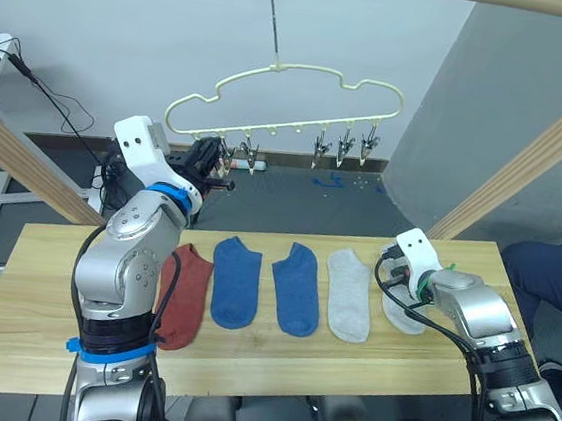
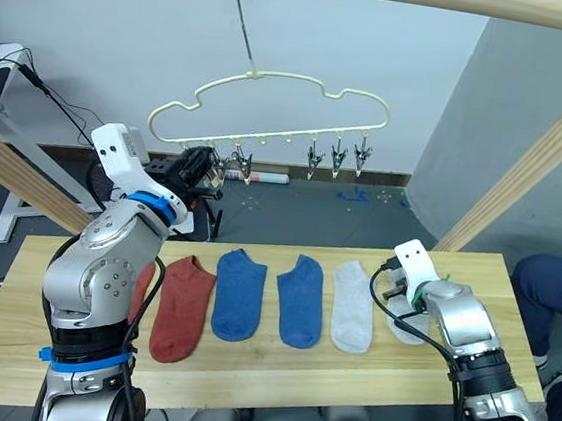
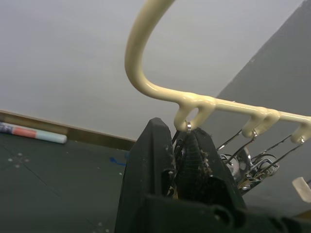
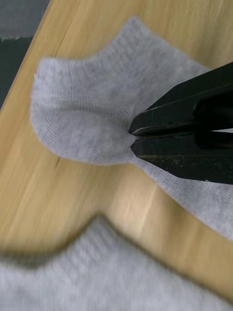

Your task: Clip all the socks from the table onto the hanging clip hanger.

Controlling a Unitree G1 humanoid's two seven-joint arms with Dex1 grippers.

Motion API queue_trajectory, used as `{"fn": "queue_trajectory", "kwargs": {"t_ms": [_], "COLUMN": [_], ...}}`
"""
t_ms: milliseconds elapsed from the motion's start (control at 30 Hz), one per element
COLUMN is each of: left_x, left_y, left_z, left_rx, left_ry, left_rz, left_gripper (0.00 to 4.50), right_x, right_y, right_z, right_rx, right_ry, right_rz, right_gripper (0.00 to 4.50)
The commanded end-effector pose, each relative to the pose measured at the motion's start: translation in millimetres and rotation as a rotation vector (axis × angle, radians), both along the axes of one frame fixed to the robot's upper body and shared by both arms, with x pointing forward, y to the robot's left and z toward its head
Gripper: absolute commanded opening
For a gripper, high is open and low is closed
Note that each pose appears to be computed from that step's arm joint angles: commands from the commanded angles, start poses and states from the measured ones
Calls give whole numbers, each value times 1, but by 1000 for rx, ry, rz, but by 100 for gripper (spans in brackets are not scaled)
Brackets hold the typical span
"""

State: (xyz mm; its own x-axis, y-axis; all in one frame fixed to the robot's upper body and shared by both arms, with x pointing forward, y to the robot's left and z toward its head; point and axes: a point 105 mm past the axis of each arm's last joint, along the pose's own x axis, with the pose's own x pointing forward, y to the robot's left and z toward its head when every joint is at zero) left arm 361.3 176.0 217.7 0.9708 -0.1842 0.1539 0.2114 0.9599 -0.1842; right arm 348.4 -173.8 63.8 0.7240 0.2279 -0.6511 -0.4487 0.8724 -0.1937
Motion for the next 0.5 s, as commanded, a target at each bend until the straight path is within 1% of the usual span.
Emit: {"fn": "queue_trajectory", "kwargs": {"t_ms": [33,200,300,367,433,500], "left_x": [-6,-5,-4,-3,-2,-2], "left_y": [1,-1,-2,-2,-2,-1], "left_z": [18,18,18,19,22,25], "left_rx": [-2,-18,-26,-46,-82,-105], "left_ry": [-60,-51,-48,-43,-39,-36], "left_rz": [-23,-44,-52,-60,-74,-87], "left_gripper": [15,15,15,15,15,15], "right_x": [-7,-19,-21,-24,-30,-37], "right_y": [16,29,34,51,78,103], "right_z": [42,75,85,98,112,120], "right_rx": [56,68,74,107,160,220], "right_ry": [-87,-142,-157,-180,-213,-222], "right_rz": [84,139,147,198,273,335], "right_gripper": [1,1,1,1,1,1]}}
